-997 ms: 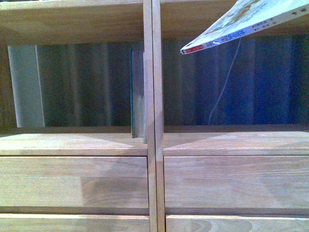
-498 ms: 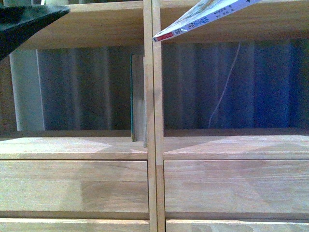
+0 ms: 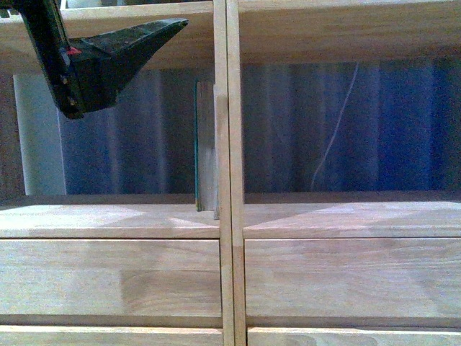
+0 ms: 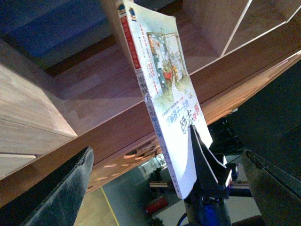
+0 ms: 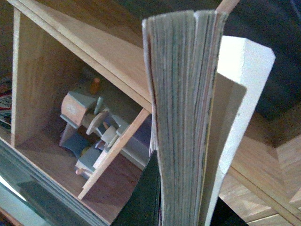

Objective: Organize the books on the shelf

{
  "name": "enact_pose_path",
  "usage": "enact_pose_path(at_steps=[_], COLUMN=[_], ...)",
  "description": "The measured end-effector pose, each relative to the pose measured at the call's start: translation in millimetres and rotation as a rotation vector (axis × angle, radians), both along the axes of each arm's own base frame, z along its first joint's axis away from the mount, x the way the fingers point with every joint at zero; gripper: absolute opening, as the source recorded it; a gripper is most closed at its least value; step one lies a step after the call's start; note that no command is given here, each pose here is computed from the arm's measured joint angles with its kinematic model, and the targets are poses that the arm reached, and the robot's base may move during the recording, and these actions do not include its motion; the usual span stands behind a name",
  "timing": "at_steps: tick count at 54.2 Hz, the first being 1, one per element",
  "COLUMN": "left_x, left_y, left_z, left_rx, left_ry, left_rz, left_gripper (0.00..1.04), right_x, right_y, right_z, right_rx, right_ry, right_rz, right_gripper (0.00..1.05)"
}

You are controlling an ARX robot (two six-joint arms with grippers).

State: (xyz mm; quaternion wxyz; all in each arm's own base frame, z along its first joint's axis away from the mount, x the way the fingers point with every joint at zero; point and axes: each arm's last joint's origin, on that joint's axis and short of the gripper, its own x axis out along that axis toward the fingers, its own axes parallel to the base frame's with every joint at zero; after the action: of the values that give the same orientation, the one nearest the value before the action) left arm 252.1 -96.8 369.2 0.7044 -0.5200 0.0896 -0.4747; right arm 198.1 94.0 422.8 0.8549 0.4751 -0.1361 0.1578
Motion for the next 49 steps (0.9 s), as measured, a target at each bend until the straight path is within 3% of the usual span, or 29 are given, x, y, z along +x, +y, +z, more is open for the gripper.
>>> enact_pose_path(at_steps=[46,49], left_x=[18.2,18.7], left_y=[-9.8,-10.3], left_z=[13.5,12.7], left_rx=[-0.082,-0.076], left_ry=[-0.050,-0.043], left_rz=[0.089,0.101], left_gripper=[0.97,0.91], right_x=[-20.4,-20.2], right_y=[43.9,44.0], right_z=[-4.7,-4.9], right_rx=[0.012,0.011], right_ry=[0.038,0.040], right_rz=[0.189,0.190], right_gripper=[0.07,0.07])
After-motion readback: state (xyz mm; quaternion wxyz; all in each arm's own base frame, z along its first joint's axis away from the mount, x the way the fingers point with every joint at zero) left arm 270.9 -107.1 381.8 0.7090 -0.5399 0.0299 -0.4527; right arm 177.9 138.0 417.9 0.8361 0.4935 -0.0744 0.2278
